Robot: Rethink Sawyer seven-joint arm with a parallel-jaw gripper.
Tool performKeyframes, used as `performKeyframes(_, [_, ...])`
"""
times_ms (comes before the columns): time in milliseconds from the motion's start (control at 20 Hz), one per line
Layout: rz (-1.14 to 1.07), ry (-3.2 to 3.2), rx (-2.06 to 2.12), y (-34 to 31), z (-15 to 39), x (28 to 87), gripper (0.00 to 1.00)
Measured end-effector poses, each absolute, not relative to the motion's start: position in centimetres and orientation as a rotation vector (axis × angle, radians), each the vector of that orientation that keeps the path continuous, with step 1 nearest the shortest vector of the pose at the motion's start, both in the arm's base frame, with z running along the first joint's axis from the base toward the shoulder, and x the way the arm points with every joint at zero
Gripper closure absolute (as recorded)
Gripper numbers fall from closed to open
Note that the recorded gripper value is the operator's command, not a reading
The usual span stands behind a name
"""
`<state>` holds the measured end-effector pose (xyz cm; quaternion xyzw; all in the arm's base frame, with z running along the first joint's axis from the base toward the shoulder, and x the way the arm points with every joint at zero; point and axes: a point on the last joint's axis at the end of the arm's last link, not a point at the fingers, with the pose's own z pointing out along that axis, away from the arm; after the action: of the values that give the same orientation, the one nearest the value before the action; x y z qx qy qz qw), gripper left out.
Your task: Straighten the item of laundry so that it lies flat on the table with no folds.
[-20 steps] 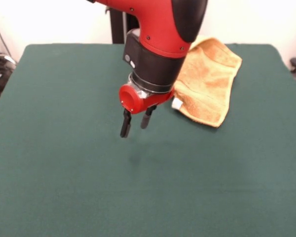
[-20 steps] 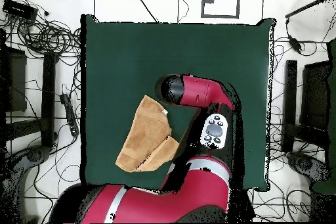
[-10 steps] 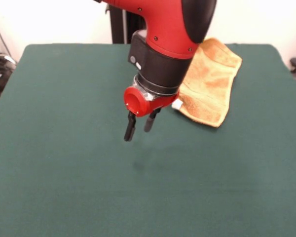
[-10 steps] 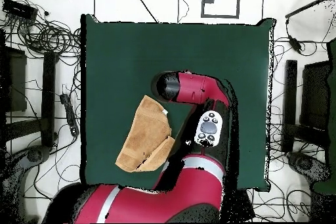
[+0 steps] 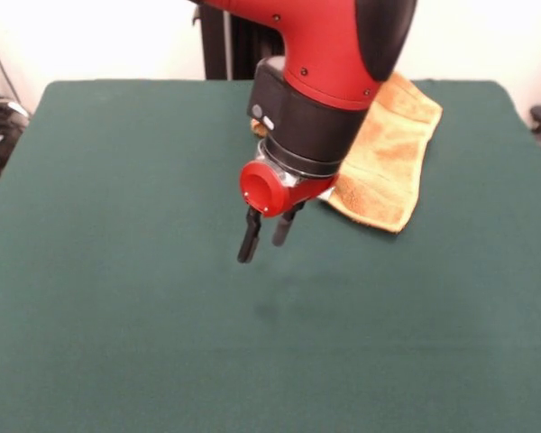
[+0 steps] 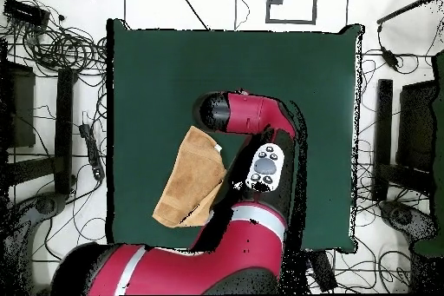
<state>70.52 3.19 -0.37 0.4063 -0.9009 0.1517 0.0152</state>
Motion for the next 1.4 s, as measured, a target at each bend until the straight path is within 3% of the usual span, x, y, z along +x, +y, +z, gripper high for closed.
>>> performKeyframes(1400, [0.468, -2.758, 1.248, 6.5, -1.2, 70.9, 0.0])
